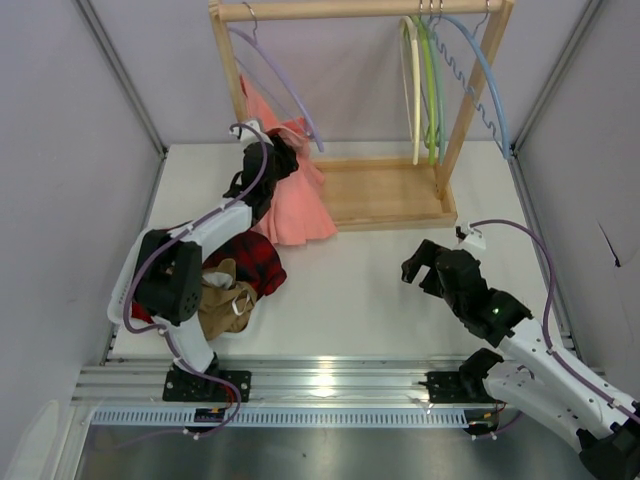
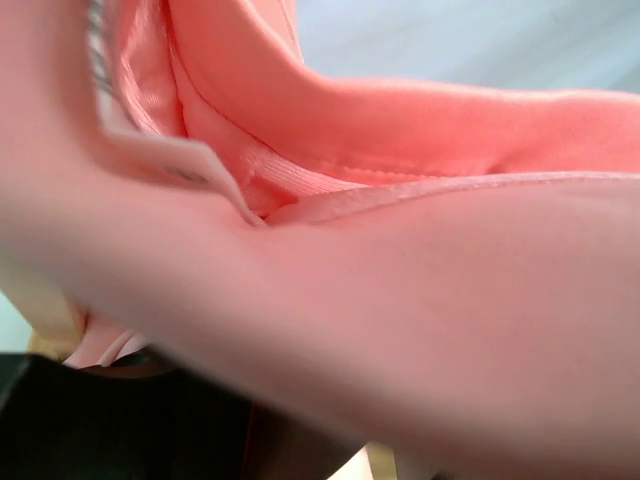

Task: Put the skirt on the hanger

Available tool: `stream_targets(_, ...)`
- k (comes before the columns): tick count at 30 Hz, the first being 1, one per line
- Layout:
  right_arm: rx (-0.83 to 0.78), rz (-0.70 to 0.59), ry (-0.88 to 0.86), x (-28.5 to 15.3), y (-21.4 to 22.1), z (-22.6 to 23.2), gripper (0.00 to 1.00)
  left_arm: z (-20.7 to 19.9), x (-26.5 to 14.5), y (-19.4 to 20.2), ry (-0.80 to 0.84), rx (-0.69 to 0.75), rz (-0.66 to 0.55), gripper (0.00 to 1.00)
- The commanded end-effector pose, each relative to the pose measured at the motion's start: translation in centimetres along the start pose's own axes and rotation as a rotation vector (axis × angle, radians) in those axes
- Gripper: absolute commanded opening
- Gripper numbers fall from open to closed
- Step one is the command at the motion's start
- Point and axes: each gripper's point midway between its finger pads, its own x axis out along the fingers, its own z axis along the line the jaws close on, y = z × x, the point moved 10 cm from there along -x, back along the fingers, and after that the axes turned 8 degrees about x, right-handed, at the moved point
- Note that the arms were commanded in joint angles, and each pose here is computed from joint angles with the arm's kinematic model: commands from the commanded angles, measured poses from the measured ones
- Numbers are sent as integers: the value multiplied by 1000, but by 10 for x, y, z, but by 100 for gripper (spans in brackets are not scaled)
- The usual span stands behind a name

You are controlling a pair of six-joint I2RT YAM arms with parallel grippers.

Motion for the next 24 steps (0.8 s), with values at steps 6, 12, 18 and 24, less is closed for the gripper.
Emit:
stream_targets(6,26,-29,-24,-4,-7,5,99,14,-27,-15,9,-4,-39,65)
stream_targets(12,17,-14,-33,-1,-5,6,99,27,-91,-15,79,56,8,89)
stream_targets(18,9,-4,-40,-3,-6,6,99,36,-151,-31,112,110,3,100)
stream_targets(24,-11,-9,-54,-10,-7,3,99,45,-217,-61,123,176,-67,100)
